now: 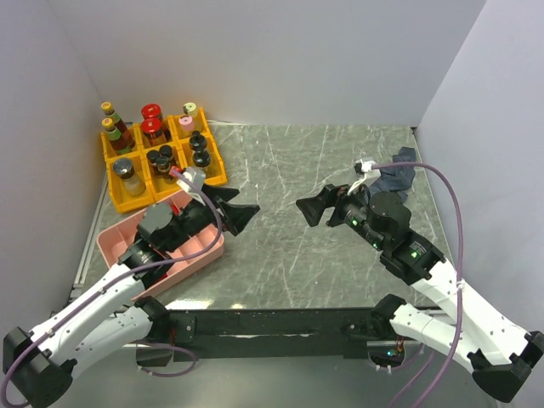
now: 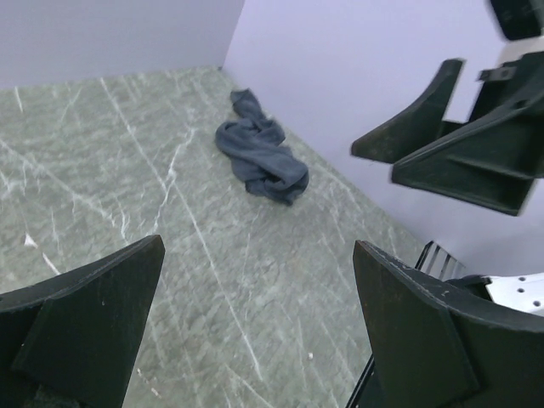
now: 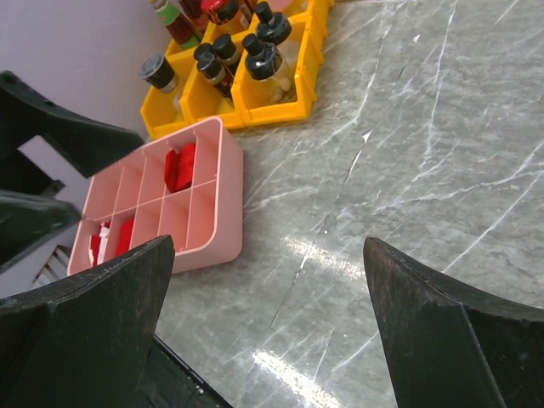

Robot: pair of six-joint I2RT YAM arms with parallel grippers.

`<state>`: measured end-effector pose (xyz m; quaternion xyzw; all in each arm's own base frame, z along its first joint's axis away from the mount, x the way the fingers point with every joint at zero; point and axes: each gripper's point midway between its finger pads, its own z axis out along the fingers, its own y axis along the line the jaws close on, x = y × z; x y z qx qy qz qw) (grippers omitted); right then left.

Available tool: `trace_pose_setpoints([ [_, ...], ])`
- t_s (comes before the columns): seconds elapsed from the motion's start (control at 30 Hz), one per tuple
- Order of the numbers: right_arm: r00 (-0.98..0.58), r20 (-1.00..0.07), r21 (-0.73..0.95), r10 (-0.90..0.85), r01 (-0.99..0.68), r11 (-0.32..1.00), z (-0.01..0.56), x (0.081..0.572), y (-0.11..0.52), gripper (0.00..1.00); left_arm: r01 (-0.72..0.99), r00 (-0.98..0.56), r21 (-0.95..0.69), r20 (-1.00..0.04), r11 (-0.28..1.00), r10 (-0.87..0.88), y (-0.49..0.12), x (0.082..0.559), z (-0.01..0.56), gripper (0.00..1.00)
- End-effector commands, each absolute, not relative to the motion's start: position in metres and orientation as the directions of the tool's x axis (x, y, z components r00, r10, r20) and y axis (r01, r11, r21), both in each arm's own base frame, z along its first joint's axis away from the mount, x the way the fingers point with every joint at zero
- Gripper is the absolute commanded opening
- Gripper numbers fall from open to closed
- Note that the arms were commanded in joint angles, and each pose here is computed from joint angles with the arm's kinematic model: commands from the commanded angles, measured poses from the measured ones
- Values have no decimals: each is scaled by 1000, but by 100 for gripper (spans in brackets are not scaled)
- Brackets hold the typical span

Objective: Organize the condiment bottles
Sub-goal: Reset both arms

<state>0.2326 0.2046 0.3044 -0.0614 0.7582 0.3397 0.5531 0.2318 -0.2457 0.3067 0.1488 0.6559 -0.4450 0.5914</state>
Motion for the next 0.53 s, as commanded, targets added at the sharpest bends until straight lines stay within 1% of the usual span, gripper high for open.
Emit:
trace_pose_setpoints([
  [0.0, -325, -899, 427, 293, -501, 753, 325, 234, 203, 100, 762, -179, -376, -905, 528, -386, -241, 219, 334, 99],
  [0.13, -325, -901, 423, 288, -506, 752, 327, 233, 204, 100, 756, -161, -368, -906, 541, -392, -237, 218, 337, 99],
  [0.5, -328, -901, 421, 285, -496, 759, 325, 233, 202, 100, 754, -172, -365, -912, 545, -373, -242, 220, 333, 99],
])
